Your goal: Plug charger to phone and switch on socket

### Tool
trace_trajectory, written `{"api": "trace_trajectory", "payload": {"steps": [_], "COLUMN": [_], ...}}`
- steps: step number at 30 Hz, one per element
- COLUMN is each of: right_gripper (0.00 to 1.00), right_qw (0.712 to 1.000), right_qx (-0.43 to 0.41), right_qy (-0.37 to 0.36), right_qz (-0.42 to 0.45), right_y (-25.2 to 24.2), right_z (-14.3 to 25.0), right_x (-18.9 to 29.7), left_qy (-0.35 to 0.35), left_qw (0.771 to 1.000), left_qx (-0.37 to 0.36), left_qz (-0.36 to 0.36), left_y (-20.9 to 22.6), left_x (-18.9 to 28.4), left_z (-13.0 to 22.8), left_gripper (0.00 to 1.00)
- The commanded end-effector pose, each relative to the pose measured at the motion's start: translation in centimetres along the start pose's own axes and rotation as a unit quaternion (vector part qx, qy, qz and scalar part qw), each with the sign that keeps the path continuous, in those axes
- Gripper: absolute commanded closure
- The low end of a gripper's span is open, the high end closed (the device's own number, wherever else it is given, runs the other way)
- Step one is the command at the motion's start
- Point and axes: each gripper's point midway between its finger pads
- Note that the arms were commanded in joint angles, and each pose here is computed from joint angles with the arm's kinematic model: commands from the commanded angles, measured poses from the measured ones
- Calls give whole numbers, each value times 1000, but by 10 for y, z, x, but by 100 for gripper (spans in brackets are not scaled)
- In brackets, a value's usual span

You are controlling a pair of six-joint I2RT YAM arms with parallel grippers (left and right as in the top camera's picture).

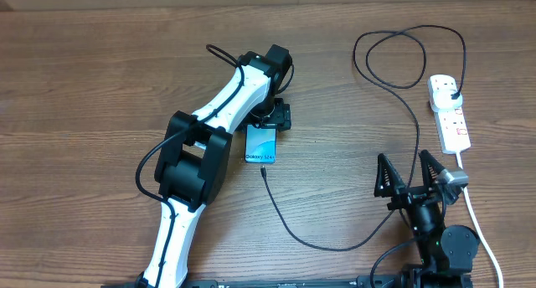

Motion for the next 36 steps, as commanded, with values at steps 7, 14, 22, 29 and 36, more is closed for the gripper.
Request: {"api": "trace_trajectory", "payload": {"steps": [7, 14, 22, 29, 36], "right_gripper": [0, 0, 0, 0, 11], "right_qw": [999, 1000, 983, 952, 910], "right_qx": [-4, 3, -50, -105, -151], "right_qy": [-23, 13, 167, 284, 374], "right_qz": [-49, -15, 53, 48, 91], "right_y": [57, 94, 107, 110, 83], "right_z": [-66, -134, -160, -136, -93], "right_x": [19, 28, -1, -31, -50], "left_qy": [46, 44, 46, 46, 46], "left_qw": [999, 999, 999, 999, 999], "left_qx": [-7, -7, -7, -7, -7], "left_qz": [-16, -16, -16, -16, -16], "left_y": [9, 9, 9, 9, 9], "left_x": [-43, -44, -44, -44, -44], "left_z": [16, 15, 16, 16, 16], "left_gripper": [8, 9, 8, 7, 8]}}
Point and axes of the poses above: each gripper's point midway between its finger pads, its own x axis back along the fingers, its own y axis along the line the jaws close on, z = x × y, and after that the axes turned 11 degrees about -x, right-handed
